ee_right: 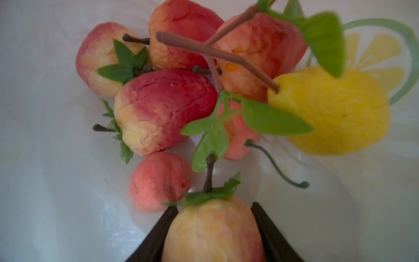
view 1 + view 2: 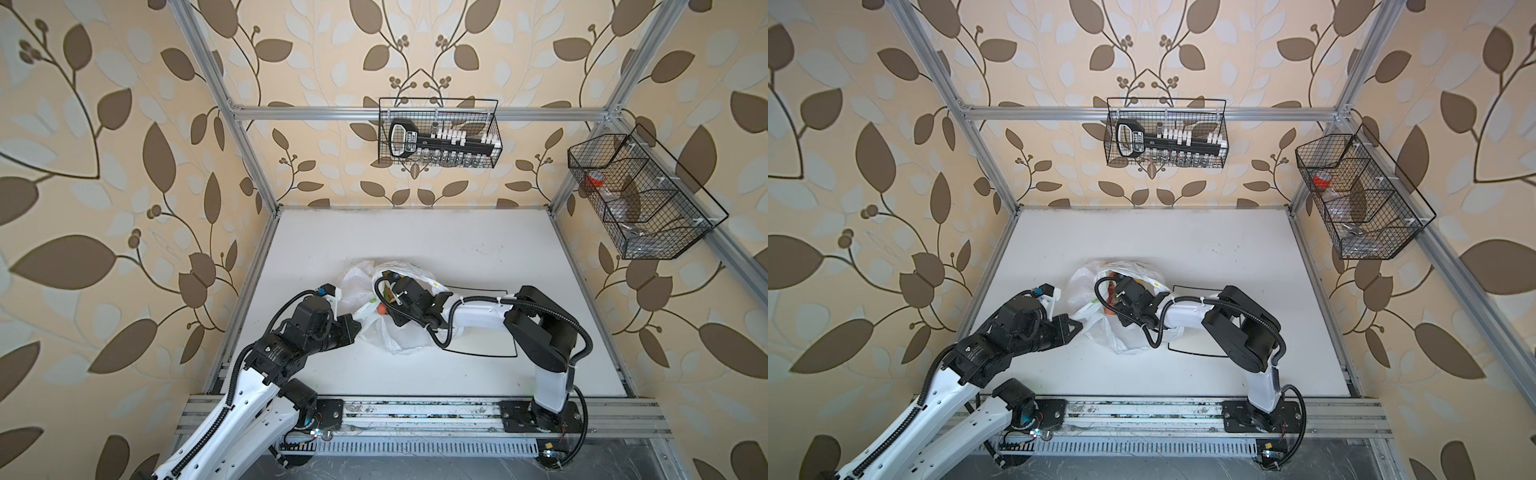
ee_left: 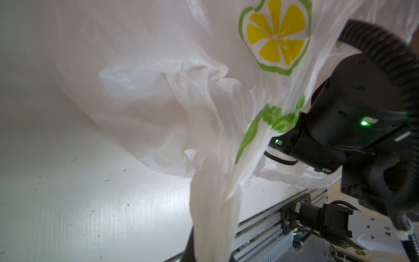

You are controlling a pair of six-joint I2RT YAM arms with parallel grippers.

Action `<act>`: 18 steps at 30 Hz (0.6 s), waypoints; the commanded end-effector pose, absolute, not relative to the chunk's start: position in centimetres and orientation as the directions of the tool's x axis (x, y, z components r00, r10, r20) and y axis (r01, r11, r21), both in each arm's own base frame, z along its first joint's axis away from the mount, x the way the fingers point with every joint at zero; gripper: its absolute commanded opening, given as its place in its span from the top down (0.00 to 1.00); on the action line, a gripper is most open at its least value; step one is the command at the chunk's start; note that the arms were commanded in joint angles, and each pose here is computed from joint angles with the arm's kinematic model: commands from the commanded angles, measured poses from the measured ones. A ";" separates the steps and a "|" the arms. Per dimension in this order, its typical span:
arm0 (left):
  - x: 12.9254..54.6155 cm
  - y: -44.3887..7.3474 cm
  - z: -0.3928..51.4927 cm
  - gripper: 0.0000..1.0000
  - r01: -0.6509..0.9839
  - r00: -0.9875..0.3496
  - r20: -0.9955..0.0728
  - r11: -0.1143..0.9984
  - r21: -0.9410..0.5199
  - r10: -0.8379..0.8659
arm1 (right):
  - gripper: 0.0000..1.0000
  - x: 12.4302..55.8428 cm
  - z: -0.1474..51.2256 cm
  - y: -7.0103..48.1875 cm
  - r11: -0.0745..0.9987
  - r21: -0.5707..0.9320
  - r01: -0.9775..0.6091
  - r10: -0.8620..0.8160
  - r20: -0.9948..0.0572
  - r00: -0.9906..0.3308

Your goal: Take the fake fruits out of the plastic bag

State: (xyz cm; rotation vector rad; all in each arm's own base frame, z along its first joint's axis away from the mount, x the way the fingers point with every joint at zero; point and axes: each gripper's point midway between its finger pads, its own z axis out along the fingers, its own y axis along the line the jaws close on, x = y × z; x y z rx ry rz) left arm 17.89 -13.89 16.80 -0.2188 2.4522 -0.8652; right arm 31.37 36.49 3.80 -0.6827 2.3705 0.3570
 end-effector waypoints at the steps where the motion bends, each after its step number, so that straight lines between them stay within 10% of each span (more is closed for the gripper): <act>1: 17.5 -13.7 16.7 1.00 0.011 -0.849 -0.421 0.785 -0.620 -0.320 | 0.46 31.0 4.4 36.8 0.820 0.036 -0.571 -0.417 -0.645 -0.641; 18: 17.6 -13.7 16.9 1.00 0.013 -0.847 -0.424 0.784 -0.621 -0.322 | 0.50 30.8 5.4 36.0 0.831 -0.075 -0.551 -0.457 -0.655 -0.601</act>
